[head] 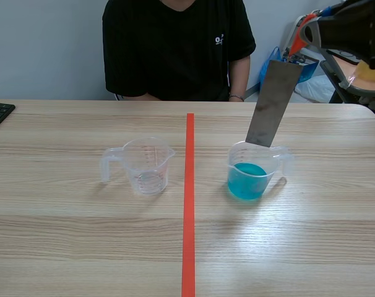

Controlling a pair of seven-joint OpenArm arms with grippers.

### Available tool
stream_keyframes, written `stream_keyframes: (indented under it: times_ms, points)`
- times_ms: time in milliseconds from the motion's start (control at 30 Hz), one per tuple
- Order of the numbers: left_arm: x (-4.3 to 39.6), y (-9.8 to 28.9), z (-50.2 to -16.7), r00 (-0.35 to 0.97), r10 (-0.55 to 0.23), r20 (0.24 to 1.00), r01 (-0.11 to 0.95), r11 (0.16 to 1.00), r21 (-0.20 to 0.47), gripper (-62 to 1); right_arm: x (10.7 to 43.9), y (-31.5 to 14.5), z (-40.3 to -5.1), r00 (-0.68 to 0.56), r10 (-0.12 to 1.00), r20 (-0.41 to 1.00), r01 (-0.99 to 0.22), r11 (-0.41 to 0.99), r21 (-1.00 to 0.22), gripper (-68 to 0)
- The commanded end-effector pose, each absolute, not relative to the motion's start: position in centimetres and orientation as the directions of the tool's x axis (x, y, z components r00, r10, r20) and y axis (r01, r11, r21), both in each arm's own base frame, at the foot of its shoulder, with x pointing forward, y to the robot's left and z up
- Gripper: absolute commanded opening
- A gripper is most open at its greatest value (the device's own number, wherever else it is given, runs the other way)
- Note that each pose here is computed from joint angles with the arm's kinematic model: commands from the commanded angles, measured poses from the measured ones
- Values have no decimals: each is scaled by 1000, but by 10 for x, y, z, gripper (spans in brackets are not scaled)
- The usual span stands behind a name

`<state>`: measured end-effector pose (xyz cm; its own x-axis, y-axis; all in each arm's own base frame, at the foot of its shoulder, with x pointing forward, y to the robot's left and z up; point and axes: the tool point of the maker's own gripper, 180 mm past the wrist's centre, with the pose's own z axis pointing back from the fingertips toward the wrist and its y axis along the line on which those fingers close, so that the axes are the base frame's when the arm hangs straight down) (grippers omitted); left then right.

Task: Do the redox reaction experiment.
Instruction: 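Lower the plate into the blue solution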

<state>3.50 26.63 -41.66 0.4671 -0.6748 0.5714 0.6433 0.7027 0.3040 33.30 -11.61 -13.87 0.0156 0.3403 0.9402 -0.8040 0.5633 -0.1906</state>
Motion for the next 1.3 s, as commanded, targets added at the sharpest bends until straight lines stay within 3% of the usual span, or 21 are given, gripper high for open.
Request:
stream_keyframes:
  times_ms: [0, 367, 1267]
  points:
    - [37, 268, -414, 459, -676, 577, 641, 701, 311, -582, 333, -113, -132, -6, 328, 945, -809, 554, -197, -668]
    - [37, 268, -414, 459, -676, 577, 641, 701, 312, -582, 334, -108, -148, 16, 345, 939, -812, 553, -189, -668]
    - [39, 268, -414, 457, -677, 577, 640, 701, 315, -582, 352, -117, -236, 127, 395, 910, -779, 608, -155, -669]
